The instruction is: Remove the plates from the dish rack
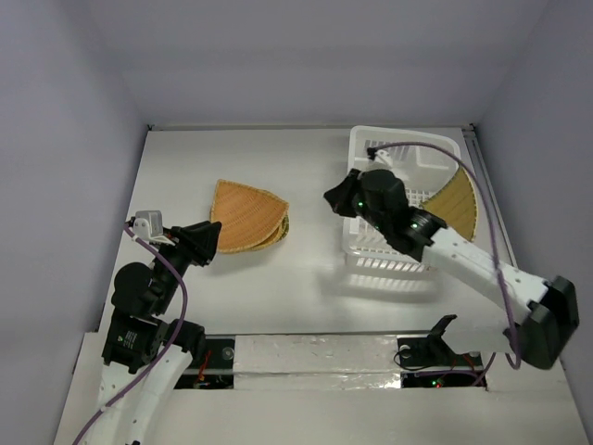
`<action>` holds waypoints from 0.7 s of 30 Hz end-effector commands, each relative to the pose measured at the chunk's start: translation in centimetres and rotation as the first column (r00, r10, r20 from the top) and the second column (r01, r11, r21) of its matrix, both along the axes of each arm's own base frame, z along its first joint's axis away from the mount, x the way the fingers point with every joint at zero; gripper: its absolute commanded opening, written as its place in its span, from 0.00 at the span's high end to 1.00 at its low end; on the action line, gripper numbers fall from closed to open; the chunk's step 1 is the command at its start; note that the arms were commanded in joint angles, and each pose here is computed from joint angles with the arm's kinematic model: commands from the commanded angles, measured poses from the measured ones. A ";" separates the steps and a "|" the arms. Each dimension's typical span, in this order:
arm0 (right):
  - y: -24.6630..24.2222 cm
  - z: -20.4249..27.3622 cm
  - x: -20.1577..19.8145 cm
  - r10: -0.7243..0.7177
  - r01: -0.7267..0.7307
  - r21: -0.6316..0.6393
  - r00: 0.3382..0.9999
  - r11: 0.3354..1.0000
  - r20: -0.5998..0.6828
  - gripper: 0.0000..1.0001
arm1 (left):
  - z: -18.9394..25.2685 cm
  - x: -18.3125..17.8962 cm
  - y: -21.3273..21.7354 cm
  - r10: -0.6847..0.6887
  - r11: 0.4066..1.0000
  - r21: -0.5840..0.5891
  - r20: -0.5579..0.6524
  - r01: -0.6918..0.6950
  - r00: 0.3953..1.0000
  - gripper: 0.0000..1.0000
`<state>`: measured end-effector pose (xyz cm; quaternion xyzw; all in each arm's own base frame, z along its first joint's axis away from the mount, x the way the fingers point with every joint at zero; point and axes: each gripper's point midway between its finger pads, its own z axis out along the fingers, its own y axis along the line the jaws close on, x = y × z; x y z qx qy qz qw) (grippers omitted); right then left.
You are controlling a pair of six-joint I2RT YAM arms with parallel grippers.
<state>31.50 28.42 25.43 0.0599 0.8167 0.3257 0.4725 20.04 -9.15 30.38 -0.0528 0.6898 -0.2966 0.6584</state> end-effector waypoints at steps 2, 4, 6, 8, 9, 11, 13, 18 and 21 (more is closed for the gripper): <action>-12.5 3.1 -0.1 -0.391 0.413 -0.193 0.910 0.890 0.139 1.00 | 1.2 0.0 -0.4 -0.021 1.000 -0.014 0.043 0.022 0.999 0.69; -17.7 3.8 -1.2 -0.503 0.527 -0.241 0.850 0.815 0.157 1.00 | 1.1 0.0 -0.5 -0.030 0.999 -0.011 0.040 0.031 0.999 0.69; -22.5 4.3 -2.2 -0.631 0.659 -0.289 0.751 0.695 0.197 1.00 | 1.2 -0.2 -0.6 -0.035 0.999 -0.013 0.048 0.035 0.998 0.69; -26.7 4.5 -3.6 -0.698 0.722 -0.341 0.683 0.602 0.216 1.00 | 1.5 -0.6 -0.8 -0.050 0.999 -0.016 0.061 0.051 0.997 0.69; -27.8 4.6 -4.0 -0.711 0.734 -0.356 0.667 0.578 0.224 0.98 | 1.5 -0.8 -0.9 -0.060 0.998 -0.017 0.064 0.062 0.996 0.68; -29.8 4.7 -4.7 -0.718 0.727 -0.439 0.658 0.527 0.227 0.75 | 1.9 -1.2 -1.0 -0.068 0.997 -0.022 0.083 0.070 0.994 0.68; -30.9 4.1 -5.8 -0.723 0.689 -0.547 0.661 0.476 0.203 0.59 | 2.3 -1.7 -1.1 -0.079 0.996 -0.025 0.102 0.082 0.992 0.67; -31.6 3.9 -5.1 -0.696 0.531 -0.744 0.707 0.406 0.125 0.17 | 2.7 -2.4 -1.3 -0.101 0.994 -0.031 0.121 0.106 0.988 0.66; -32.3 3.4 -5.1 -0.701 0.470 -0.805 0.706 0.363 0.097 0.15 | 2.8 -2.6 -1.2 -0.098 0.994 -0.037 0.125 0.103 0.987 0.66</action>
